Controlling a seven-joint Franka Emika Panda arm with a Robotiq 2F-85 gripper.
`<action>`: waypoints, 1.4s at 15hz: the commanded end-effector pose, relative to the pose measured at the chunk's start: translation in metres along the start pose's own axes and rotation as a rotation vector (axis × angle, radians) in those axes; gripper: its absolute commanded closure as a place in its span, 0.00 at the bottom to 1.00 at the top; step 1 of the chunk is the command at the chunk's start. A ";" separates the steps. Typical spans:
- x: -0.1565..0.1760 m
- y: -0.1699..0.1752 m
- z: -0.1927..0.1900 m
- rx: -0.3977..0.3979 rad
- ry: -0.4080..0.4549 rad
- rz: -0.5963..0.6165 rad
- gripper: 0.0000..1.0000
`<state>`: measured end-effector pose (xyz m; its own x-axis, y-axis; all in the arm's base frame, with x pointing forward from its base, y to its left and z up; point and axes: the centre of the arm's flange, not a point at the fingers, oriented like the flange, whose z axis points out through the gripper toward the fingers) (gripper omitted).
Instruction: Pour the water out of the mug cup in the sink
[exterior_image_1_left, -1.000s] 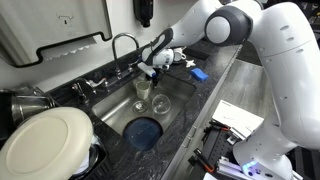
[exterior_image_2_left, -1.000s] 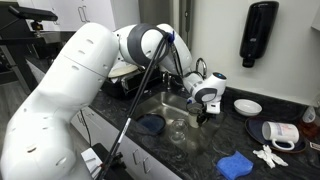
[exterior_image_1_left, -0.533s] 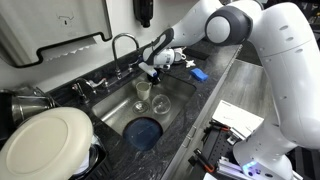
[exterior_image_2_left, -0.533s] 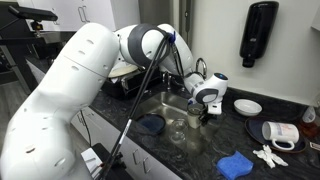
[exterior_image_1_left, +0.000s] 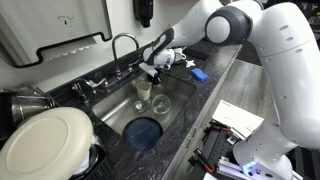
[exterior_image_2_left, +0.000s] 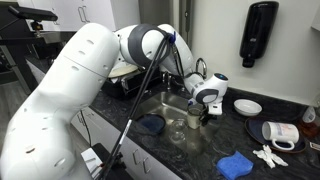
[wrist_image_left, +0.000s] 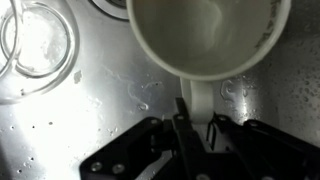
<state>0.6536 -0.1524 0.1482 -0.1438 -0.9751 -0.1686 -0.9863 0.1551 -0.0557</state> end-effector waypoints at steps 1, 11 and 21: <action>0.003 0.018 -0.016 -0.004 0.014 -0.062 0.96; -0.020 0.035 -0.053 0.070 0.288 -0.106 0.96; -0.101 0.020 -0.062 0.174 0.631 -0.131 0.96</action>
<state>0.6476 -0.0731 0.2072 -0.0491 -0.9165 0.3969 -0.9883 -0.0130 -0.1523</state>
